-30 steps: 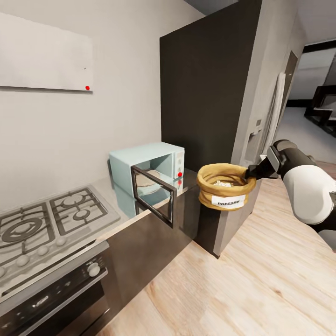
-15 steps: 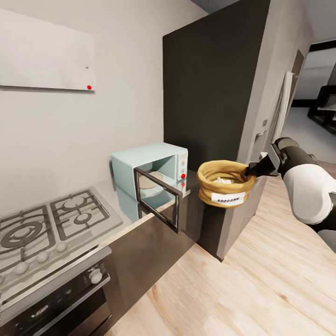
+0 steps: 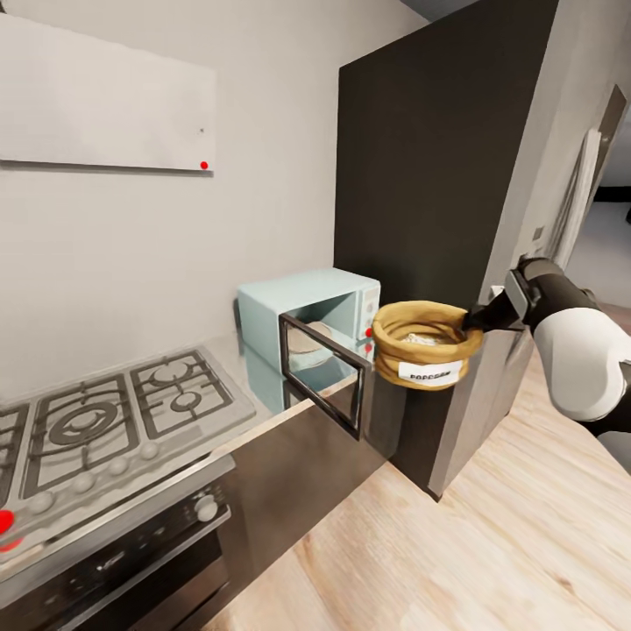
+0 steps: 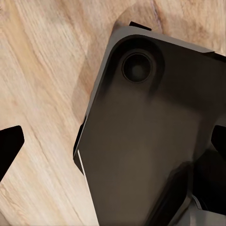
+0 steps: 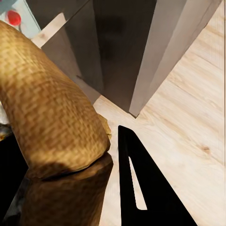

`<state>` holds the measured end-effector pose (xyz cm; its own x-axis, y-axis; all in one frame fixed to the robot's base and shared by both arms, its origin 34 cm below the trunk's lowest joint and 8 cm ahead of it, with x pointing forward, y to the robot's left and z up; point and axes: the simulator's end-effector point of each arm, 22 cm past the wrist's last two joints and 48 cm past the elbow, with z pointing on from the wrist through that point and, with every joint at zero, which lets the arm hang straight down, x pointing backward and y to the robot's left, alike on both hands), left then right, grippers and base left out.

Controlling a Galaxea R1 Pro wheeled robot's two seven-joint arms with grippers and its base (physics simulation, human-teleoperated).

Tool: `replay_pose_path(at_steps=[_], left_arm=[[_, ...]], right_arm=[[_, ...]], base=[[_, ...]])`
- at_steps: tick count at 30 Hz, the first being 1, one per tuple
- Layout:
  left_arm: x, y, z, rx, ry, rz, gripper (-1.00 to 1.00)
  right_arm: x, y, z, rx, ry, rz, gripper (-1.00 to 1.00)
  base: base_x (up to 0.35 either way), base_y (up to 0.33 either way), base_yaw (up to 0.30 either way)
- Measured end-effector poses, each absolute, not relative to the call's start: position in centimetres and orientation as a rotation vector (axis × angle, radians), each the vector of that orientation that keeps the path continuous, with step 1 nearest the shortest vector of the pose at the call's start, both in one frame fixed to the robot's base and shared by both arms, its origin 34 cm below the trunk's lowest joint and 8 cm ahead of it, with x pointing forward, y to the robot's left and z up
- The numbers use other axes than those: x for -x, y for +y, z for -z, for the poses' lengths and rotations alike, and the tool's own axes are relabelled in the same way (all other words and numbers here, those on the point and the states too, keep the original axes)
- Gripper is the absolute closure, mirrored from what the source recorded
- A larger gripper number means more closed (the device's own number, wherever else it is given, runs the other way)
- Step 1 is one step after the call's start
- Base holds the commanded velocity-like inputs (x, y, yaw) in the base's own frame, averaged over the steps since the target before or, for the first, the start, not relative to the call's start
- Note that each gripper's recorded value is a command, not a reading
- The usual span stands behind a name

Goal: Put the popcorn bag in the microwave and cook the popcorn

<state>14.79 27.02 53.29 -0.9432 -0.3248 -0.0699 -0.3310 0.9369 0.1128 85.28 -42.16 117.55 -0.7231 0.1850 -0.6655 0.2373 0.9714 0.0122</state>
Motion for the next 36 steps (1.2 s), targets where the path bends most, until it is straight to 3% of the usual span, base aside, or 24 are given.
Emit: replay_pose_path(at_steps=[18, 36], left_arm=[[-14.8, 26.9, -53.3, 0.515, 3.042, -0.188, -1.0], [-14.8, 26.9, -53.3, 0.514, 3.042, -0.188, -1.0]], right_arm=[[-85.0, -43.0, -116.7, -0.298, 2.412, 0.116, 1.0], [-84.8, -42.6, -116.5, -0.296, 2.427, 0.108, 1.0]], base=[[0.0, 0.056, 0.001], [0.0, -0.099, 0.032]])
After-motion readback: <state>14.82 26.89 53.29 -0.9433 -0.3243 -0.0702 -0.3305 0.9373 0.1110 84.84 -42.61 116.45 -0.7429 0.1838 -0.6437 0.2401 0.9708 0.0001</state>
